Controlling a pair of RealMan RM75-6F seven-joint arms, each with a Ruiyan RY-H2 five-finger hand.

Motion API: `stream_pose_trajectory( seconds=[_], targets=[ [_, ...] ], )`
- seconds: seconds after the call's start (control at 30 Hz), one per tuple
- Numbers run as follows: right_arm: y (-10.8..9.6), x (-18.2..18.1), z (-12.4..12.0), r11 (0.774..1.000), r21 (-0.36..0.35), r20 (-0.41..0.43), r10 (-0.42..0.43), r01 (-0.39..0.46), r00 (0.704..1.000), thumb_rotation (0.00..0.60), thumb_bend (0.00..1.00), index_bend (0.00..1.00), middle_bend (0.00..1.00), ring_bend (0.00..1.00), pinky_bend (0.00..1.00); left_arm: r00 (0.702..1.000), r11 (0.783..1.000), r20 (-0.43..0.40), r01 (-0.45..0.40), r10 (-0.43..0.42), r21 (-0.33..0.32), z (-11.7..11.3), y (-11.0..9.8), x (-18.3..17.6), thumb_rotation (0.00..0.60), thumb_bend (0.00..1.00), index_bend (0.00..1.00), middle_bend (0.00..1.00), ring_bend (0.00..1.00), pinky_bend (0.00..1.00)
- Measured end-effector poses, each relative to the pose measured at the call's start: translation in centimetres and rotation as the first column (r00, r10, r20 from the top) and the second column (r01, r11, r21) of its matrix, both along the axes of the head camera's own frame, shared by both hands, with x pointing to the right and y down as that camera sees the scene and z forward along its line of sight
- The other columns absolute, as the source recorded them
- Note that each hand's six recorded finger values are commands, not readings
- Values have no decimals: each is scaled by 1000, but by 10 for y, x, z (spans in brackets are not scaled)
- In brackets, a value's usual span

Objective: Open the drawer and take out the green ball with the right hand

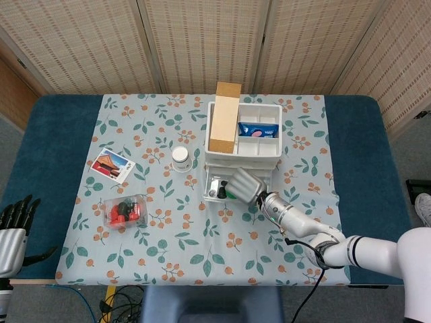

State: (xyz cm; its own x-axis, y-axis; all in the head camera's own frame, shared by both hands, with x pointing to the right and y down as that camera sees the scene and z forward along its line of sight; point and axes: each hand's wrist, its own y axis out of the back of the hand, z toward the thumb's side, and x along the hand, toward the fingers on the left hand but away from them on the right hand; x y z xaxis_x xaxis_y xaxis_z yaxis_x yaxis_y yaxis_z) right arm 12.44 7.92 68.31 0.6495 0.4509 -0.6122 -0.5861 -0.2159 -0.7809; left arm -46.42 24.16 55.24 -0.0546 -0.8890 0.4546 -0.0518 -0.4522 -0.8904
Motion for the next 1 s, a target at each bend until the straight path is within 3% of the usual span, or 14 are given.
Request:
stream_pose_trajectory(
  seconds=[0.27,0.47,0.67,0.87,1.0],
  targets=[
    [-3,-2,-3,1000,5,25,13,-13,1000,600,353,534,847,943,1000,1000,1000,-5,1,-1,0,0,0,0,600,114,12,0,11,46],
    [-9,1,-15,998,22,77,50,-52,996,600,363,546,849,944,1000,1000,1000,-9,-5,5,6,-1,-1,3,600,114,12,0,11,46],
    [-10,13,-45,992,34,176,112,-120,978,600,365,547,851,945,1000,1000,1000,-12,-17,17,13,-2,-4,6,600,114,12,0,11,46],
    [-4,59,-79,967,36,268,234,-252,935,600,365,549,854,945,1000,1000,1000,-15,-24,24,11,0,-7,9,600,114,12,0,11,46],
    [11,110,-89,928,16,280,353,-372,893,600,365,548,854,945,1000,999,999,-27,-38,38,11,3,-9,15,600,114,12,0,11,46]
  ],
)
